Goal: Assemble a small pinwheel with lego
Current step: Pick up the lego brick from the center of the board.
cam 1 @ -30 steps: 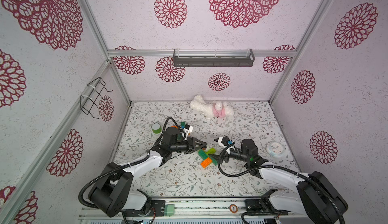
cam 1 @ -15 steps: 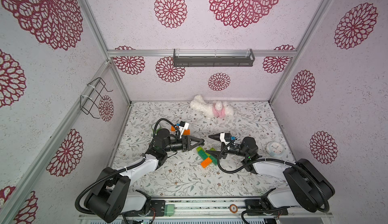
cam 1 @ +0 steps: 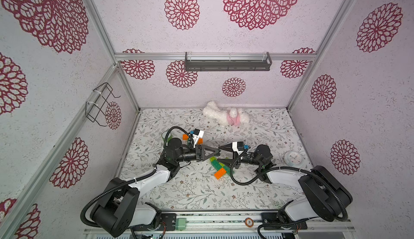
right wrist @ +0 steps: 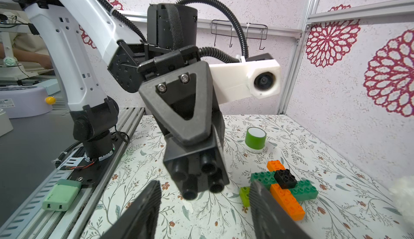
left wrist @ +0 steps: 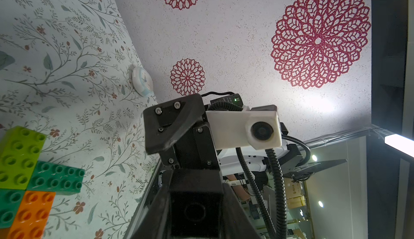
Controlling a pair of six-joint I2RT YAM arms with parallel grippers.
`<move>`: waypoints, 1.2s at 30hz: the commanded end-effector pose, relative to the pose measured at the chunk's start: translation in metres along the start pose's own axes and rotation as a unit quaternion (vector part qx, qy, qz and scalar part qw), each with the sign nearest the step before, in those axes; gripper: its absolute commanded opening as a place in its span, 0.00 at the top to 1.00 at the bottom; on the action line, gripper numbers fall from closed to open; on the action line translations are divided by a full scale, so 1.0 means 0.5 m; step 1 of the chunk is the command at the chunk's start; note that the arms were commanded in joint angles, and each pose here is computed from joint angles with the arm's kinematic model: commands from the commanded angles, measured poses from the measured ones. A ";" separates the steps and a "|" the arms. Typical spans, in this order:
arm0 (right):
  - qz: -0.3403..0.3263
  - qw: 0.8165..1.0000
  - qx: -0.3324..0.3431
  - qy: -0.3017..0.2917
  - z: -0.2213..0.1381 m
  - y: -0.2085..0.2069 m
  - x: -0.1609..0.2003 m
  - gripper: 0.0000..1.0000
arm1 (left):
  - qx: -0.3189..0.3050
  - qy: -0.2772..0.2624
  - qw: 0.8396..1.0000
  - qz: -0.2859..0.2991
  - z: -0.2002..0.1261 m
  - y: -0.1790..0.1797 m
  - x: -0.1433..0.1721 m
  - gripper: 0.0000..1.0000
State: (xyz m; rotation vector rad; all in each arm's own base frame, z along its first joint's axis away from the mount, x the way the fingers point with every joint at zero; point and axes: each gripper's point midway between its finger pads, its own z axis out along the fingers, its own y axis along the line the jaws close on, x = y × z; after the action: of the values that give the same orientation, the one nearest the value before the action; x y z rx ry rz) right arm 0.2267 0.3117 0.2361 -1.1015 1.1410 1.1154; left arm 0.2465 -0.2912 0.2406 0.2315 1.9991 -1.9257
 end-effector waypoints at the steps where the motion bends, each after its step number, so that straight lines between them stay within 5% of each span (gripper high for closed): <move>1: -0.030 0.999 0.002 -0.025 0.010 -0.004 -0.040 0.37 | 0.007 0.005 1.000 -0.004 0.005 0.000 0.006 0.81; 18: -0.044 0.998 0.038 -0.027 0.009 -0.022 -0.035 0.35 | 0.005 0.003 1.000 -0.017 0.012 0.016 0.013 0.81; 36: -0.036 0.998 0.046 -0.035 0.005 -0.024 -0.034 0.49 | 0.011 -0.008 1.000 -0.020 0.014 0.019 0.006 0.81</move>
State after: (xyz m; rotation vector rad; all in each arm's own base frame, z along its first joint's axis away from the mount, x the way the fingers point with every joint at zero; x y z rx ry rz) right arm 0.2364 0.3144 0.2367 -1.0527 1.1502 1.0563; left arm 0.2516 -0.2957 0.2318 0.1745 1.9946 -1.9425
